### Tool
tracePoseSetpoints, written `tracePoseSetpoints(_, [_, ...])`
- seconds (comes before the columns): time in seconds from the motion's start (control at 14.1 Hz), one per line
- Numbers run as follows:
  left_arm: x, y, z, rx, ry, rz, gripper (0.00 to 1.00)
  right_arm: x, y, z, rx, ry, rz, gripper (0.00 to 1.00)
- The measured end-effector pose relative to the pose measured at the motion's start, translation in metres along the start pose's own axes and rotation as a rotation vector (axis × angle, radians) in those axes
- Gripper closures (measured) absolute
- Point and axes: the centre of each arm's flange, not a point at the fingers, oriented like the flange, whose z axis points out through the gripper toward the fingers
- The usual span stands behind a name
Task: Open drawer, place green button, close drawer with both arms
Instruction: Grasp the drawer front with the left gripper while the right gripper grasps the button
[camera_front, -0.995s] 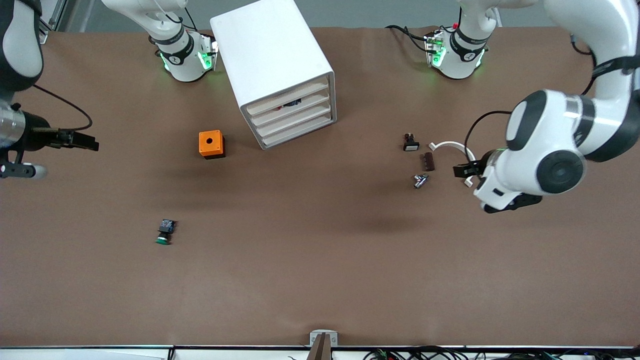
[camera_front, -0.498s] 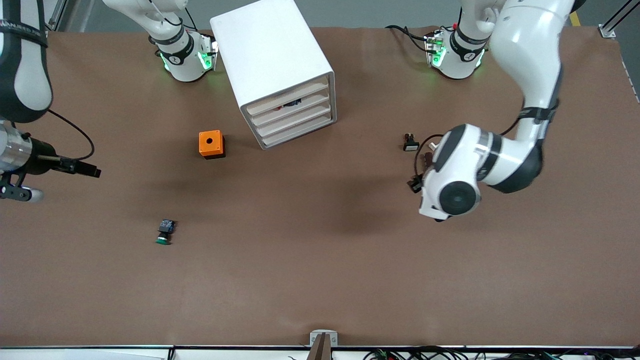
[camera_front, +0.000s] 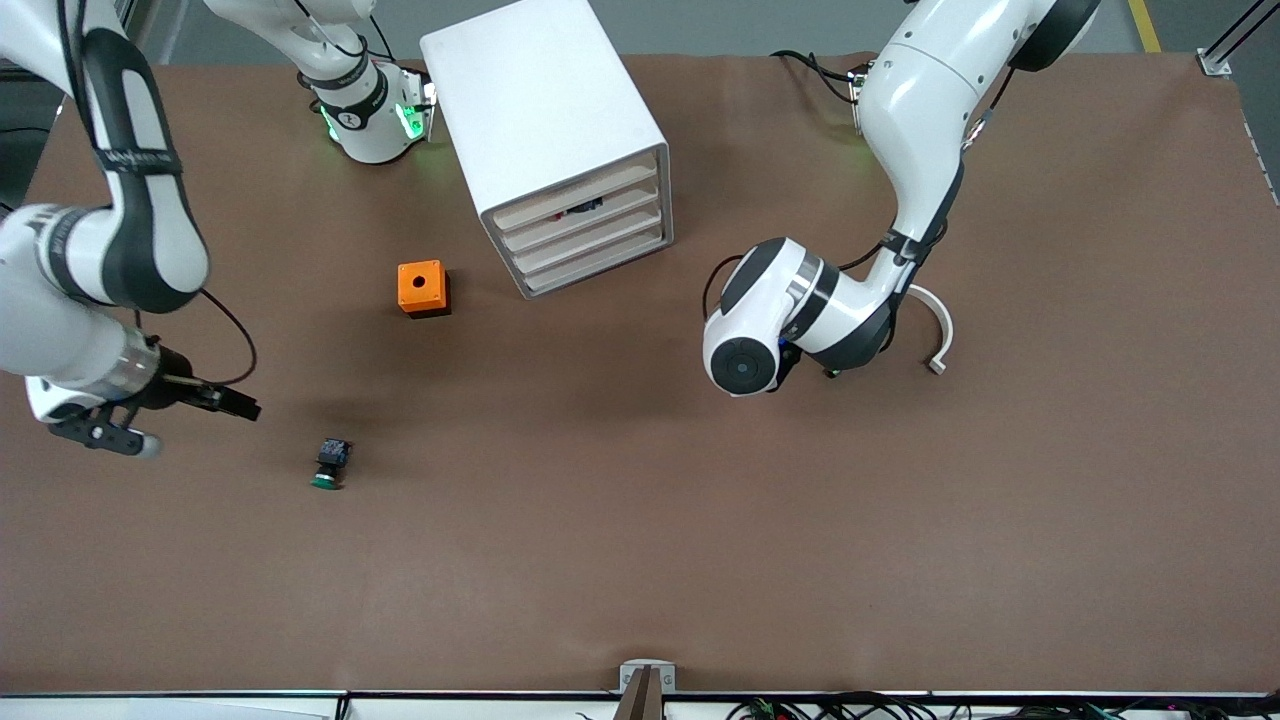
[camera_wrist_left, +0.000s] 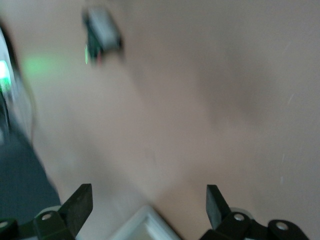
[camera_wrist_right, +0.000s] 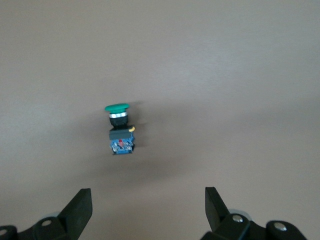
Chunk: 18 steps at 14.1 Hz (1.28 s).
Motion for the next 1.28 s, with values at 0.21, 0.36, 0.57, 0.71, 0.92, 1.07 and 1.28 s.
tracePoseSetpoints(0.21, [-0.022, 0.006, 0.016, 0.059, -0.181, -0.167, 0.0, 0.005, -0.022, 0.051, -0.011, 0.015, -0.022, 0.0])
tracePoseSetpoints(0.36, [-0.036, 0.011, 0.032, 0.135, -0.293, -0.303, 0.02, 0.007, -0.031, 0.076, -0.016, 0.023, -0.035, 0.0])
tracePoseSetpoints(0.57, [-0.04, 0.025, 0.056, 0.245, -0.428, -0.476, 0.12, 0.01, -0.037, 0.1, -0.02, 0.038, -0.043, 0.0])
tracePoseSetpoints(0.71, [-0.044, 0.031, 0.065, 0.298, -0.481, -0.558, 0.18, 0.01, -0.036, 0.112, -0.024, 0.04, -0.043, 0.0])
tracePoseSetpoints(0.92, [-0.06, 0.034, 0.076, 0.365, -0.543, -0.642, 0.32, 0.011, -0.035, 0.126, -0.026, 0.048, -0.033, 0.0])
tracePoseSetpoints(1.07, [-0.072, 0.033, 0.088, 0.394, -0.533, -0.671, 0.34, 0.008, -0.039, 0.136, -0.029, 0.042, -0.019, 0.0])
tracePoseSetpoints(1.28, [-0.087, 0.035, 0.109, 0.395, -0.517, -0.692, 0.36, 0.004, -0.048, 0.151, -0.032, 0.036, -0.016, 0.0])
